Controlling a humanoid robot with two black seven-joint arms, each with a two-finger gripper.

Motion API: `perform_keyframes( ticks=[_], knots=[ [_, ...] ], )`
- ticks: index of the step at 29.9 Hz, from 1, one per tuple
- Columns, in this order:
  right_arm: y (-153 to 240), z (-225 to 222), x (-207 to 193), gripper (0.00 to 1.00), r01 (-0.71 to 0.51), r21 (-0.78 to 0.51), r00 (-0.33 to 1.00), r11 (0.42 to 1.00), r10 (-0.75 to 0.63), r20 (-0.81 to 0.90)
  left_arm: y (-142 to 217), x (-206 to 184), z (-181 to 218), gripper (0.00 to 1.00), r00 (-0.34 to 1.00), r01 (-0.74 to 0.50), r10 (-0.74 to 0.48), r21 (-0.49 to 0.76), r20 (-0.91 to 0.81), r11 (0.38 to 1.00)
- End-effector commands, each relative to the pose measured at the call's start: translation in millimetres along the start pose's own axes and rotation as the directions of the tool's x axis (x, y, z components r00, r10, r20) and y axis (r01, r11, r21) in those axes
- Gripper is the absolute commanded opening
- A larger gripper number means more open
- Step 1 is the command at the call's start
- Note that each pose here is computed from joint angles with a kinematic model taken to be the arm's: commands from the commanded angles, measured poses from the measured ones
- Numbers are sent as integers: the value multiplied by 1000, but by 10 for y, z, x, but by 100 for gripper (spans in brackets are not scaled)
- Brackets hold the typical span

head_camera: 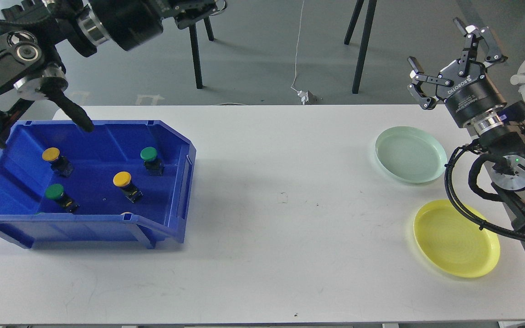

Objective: Pass button and place on color plate

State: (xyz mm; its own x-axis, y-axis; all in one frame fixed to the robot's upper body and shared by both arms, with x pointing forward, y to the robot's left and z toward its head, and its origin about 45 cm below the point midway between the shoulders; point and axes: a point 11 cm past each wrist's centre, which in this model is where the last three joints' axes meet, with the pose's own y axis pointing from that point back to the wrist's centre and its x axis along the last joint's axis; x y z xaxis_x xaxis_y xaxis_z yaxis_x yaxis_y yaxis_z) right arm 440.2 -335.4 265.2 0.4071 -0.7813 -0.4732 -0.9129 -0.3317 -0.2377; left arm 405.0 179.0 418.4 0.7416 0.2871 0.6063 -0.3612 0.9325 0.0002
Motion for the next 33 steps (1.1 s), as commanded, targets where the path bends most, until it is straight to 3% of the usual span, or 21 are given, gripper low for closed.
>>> perform_keyframes(
  ticks=[1, 7, 12, 17, 33],
  knots=[
    [39, 10, 34, 99, -11, 1, 1000, 1000, 11, 4, 255, -86, -281, 87, 957, 124, -186, 267, 222, 956],
    [108, 29, 95, 99, -32, 4, 999, 999, 32, 12, 1129, -82, -753, 86, 830, 146, -436, 618, 348, 772],
    [144, 65, 115, 99, -41, 0, 999, 999, 41, 19, 1709, -203, -980, 86, 795, 152, -528, 745, 298, 649],
    [175, 87, 135, 99, -48, -3, 999, 999, 48, 21, 1905, -529, -1224, 86, 797, 226, -569, 773, 204, 593],
    [268, 103, 213, 99, -70, -14, 997, 997, 70, 14, 1932, -923, -1621, 86, 813, 306, -575, 771, 94, 559]
  ],
)
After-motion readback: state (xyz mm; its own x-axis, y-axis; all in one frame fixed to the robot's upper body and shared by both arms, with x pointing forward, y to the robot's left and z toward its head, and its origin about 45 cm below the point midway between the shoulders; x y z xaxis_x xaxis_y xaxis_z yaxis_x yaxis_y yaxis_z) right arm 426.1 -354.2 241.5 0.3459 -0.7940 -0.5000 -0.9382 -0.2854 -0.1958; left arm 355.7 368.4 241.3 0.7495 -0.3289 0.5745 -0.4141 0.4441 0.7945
